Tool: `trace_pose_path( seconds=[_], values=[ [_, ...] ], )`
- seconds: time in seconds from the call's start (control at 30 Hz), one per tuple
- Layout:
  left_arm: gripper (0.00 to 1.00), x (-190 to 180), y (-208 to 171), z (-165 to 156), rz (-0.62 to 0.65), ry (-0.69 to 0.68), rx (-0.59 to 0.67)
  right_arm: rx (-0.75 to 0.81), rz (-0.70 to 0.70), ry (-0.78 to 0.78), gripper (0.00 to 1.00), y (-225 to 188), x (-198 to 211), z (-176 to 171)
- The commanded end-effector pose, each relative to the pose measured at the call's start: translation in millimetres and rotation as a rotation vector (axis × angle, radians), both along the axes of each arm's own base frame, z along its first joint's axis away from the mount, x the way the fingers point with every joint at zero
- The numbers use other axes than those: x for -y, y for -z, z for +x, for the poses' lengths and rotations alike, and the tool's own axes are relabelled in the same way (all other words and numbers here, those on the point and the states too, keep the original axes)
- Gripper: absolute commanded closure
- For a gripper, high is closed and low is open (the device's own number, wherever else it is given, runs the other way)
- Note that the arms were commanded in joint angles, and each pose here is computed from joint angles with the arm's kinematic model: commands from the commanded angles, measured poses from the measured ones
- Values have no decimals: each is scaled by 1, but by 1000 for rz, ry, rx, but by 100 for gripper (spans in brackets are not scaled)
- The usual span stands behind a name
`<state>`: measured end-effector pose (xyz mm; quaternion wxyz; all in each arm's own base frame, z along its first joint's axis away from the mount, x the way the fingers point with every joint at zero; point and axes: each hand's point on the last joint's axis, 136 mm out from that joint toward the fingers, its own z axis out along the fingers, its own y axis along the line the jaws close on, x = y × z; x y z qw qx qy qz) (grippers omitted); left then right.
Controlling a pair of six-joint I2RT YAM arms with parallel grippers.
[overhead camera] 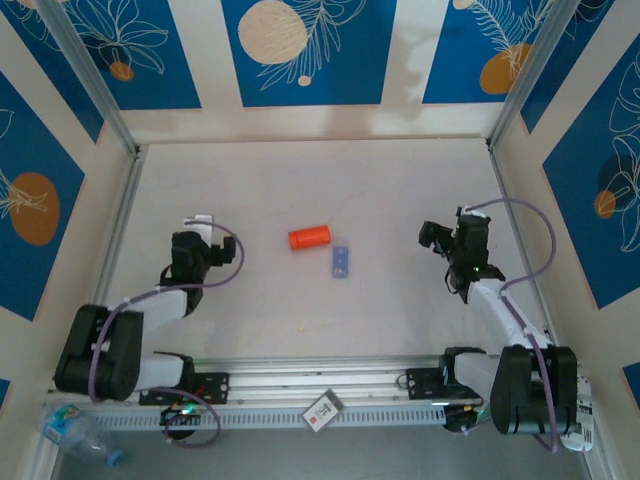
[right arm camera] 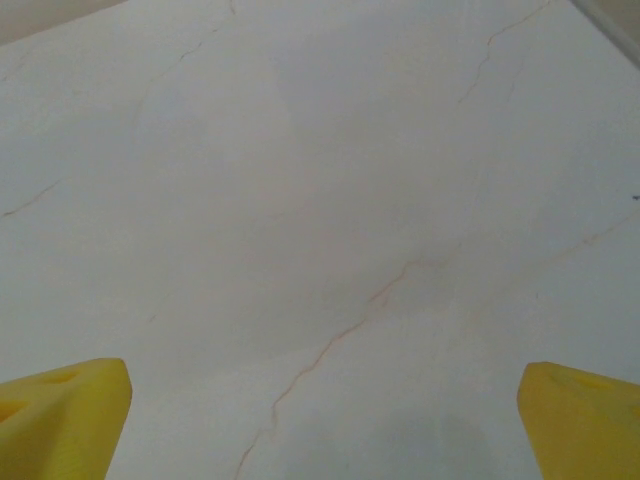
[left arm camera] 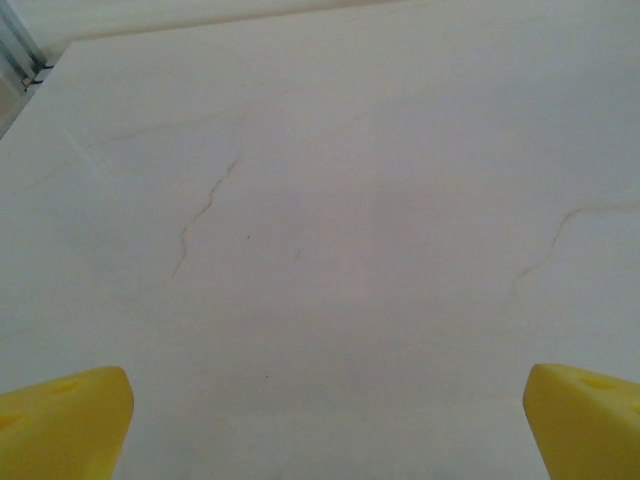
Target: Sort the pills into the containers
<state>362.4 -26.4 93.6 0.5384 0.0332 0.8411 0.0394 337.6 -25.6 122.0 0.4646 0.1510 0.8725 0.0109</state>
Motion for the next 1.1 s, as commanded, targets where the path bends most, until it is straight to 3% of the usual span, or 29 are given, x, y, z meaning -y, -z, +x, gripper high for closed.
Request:
trace_pose_path(
  seconds=[0.0,0.17,0.37,0.43,0.57,0.7,1.07],
  values=[
    [0,-10,-28,14,40,-31,208,136,-102,-15,1,-12,5,22],
    [0,-6,-8,20,35,-5,210,257,-100,-122,1,-1,-14,37],
    [0,-8,-1,30,17,-3,131,269,-111,-321,1,22,-56,52],
    [0,-5,-1,29,14,15,133,278,-133,-330,1,27,-61,53],
    [0,2,-2,26,11,61,148,214,-36,-327,1,30,-50,58],
    [0,-3,5,35,-24,49,77,234,-52,-322,1,28,-50,60],
    [0,-6,5,36,-33,52,80,224,-56,-322,1,29,-50,59]
  ],
)
